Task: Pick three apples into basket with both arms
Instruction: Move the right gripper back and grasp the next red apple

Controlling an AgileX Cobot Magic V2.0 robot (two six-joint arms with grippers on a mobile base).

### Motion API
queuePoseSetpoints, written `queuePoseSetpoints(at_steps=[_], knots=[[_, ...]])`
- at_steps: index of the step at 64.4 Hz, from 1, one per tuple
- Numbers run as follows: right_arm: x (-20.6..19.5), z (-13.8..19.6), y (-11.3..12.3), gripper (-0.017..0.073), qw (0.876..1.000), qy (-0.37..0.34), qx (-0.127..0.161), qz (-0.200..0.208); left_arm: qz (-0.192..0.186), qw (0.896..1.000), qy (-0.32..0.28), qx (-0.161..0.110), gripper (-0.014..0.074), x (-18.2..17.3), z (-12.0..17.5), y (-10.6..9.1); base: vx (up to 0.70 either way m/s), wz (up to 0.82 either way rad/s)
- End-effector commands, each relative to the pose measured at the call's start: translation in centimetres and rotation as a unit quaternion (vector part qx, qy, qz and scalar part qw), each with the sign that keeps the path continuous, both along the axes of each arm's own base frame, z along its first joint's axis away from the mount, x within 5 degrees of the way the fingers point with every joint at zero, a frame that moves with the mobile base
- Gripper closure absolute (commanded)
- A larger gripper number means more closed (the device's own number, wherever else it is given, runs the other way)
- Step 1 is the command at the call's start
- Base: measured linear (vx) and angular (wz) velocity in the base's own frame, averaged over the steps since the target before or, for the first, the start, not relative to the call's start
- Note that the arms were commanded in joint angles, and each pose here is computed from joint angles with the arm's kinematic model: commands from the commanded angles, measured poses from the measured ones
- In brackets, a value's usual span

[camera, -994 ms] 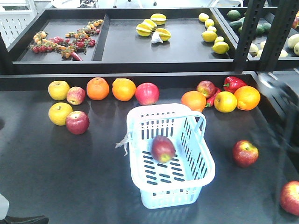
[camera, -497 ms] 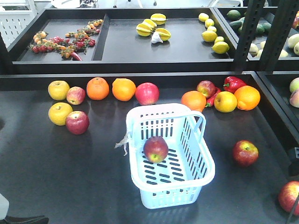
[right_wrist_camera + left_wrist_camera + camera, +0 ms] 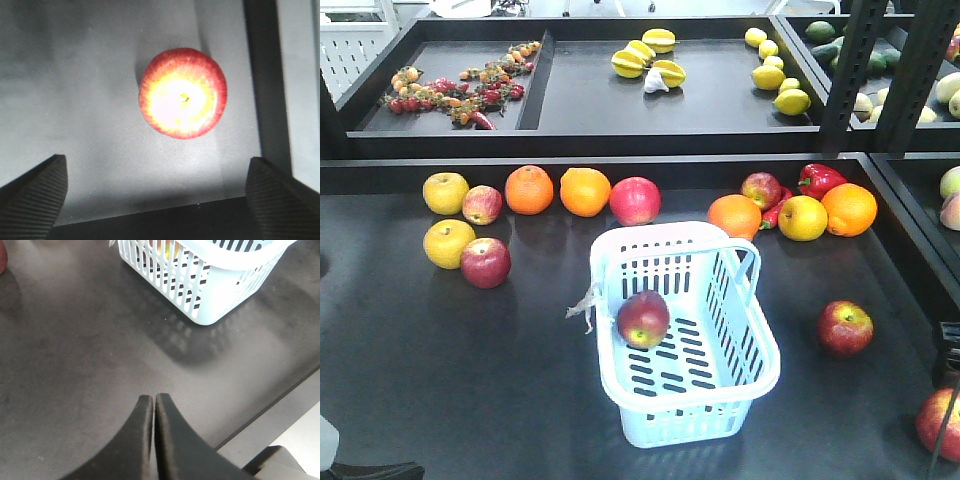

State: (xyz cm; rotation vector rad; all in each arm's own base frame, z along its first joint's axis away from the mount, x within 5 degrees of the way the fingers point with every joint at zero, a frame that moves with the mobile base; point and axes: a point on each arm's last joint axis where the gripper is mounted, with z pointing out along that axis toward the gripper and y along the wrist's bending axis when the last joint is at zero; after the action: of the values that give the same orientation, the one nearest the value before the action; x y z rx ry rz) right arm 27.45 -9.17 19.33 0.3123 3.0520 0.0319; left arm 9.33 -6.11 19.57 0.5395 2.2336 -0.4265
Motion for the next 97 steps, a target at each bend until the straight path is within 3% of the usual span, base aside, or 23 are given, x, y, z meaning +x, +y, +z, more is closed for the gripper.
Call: queuePoseSetpoints(at_steps=[1, 82, 97], knots=[[0.6, 0.8, -0.5, -0.0132, 1.0, -0.018, -0.01, -0.001, 0.016, 0.999, -0.031, -0.026, 0.0601, 0.6, 1.2, -0.2, 0.0, 0.0], [3.3, -6.9, -1.7, -0.0073, 1.0, 0.011, -0.015, -0.018, 0.016, 0.999, -0.031, -0.026, 0.0601, 0.6, 1.2, -0.2, 0.0, 0.0], [3.3, -7.9, -1.7, 0.0011, 1.0, 0.022, -0.011, -0.018, 0.016, 0.999, -0.031, -0.026, 0.0601, 0.6, 1.2, -0.2, 0.0, 0.0]])
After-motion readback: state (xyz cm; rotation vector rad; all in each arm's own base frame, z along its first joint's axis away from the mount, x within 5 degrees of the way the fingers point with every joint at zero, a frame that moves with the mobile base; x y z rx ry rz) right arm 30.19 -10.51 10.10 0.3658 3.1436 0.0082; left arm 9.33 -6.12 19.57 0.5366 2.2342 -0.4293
